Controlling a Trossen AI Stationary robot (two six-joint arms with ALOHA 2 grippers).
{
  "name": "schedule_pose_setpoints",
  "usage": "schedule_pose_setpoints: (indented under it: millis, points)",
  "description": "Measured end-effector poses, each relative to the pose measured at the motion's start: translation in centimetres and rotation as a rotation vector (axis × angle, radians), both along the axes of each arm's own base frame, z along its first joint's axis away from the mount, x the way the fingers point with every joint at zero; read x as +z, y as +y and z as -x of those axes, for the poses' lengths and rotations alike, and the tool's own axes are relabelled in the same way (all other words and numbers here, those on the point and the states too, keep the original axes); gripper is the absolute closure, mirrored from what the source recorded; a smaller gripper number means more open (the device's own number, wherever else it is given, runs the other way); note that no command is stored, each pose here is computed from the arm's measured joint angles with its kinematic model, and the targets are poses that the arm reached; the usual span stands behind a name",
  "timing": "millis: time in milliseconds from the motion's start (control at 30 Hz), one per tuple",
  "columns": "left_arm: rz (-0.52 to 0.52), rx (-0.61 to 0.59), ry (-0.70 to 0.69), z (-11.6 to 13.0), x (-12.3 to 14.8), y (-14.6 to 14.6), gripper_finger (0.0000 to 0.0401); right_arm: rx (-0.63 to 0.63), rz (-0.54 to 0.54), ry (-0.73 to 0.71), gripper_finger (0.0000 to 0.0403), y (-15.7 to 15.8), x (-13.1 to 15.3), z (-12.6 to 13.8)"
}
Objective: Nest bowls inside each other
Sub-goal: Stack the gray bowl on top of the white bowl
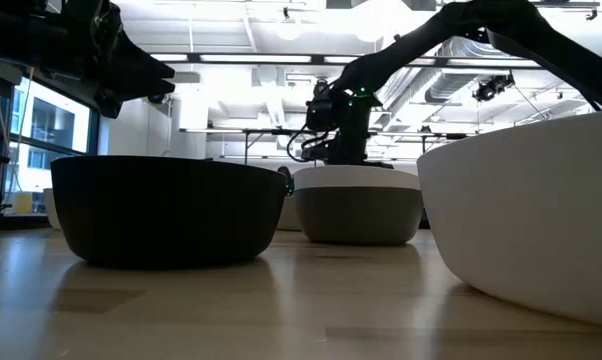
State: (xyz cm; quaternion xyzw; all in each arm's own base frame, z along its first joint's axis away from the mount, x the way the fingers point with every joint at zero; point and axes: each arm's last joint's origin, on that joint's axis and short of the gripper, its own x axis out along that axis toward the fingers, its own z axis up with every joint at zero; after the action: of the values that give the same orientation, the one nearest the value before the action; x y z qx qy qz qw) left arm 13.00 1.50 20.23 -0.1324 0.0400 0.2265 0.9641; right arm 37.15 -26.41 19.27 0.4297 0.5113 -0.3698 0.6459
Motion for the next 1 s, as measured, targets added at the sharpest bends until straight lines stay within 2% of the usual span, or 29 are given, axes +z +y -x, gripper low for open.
schedule_pose_setpoints:
  millis: [167,333,633,800,1000]
  points:
    - [0.001,-0.003,0.003,0.0,0.0,0.0,0.0265,0.004,0.004,0.006,0.0351,-0.1,0.0,0.1]
    - [0.001,-0.003,0.004,0.0,0.0,0.0,0.0265,0.045,0.007,0.015,0.0396,-0.1,0.0,0.3]
    - [0.0,-0.003,0.003,0.0,0.0,0.0,0.0265,0.071,0.014,0.021,0.0402,-0.2,0.3,0.3]
    - [0.0,-0.003,0.003,0.0,0.0,0.0,0.0265,0.08,0.048,0.002,0.0402,-0.8,1.9,0.3]
    - [0.0,-0.001,0.003,0.0,0.0,0.0,0.0265,0.143,0.096,-0.031,0.0402,-1.3,5.6,0.4]
